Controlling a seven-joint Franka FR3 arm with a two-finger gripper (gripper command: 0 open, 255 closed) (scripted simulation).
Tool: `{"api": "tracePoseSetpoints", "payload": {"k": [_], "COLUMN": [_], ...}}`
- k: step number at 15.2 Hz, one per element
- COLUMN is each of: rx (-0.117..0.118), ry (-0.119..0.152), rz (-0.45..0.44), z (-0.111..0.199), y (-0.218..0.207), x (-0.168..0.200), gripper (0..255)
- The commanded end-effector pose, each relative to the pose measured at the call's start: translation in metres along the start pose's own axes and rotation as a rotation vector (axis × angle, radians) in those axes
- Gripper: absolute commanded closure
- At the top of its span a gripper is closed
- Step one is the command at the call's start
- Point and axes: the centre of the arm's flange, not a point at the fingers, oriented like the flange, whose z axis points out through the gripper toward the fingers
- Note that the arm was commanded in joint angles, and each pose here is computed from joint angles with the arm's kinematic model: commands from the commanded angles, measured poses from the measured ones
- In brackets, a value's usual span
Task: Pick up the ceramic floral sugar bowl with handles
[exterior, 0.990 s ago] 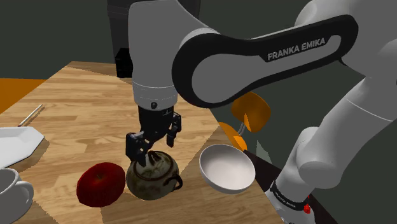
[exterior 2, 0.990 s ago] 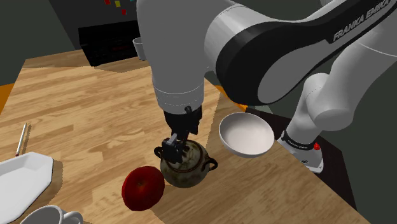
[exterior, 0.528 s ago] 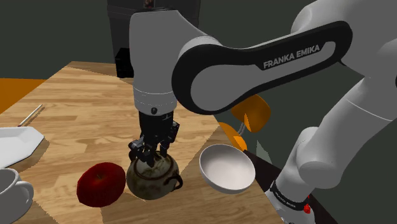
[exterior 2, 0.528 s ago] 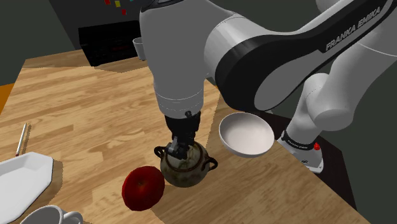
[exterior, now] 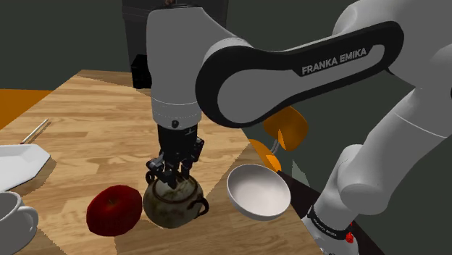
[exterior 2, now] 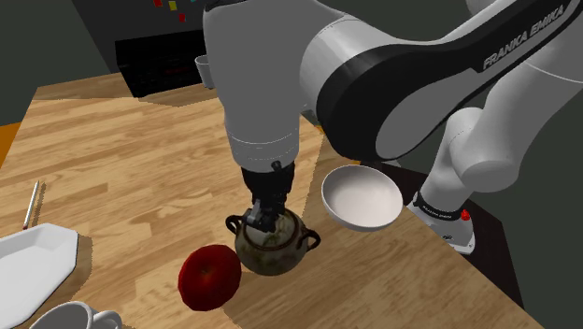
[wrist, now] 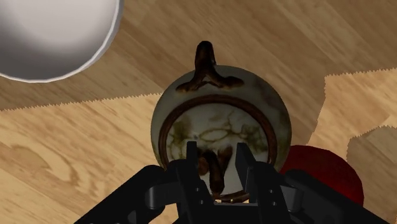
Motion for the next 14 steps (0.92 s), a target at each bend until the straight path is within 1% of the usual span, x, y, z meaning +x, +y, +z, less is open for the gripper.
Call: {"api": "tracePoseSetpoints", "payload": {"k": [1,13,14], "rx": [0.000,0.000,0.000], "ry": [-0.001,-0.001,-0.001], "rz": [0.000,0.000,0.000], "z": [-0.009,-0.073,-0.073], "y": [0.000,0.002,0.002], "x": [0.000,0.000,0.000], "gripper": [255,255,255]}}
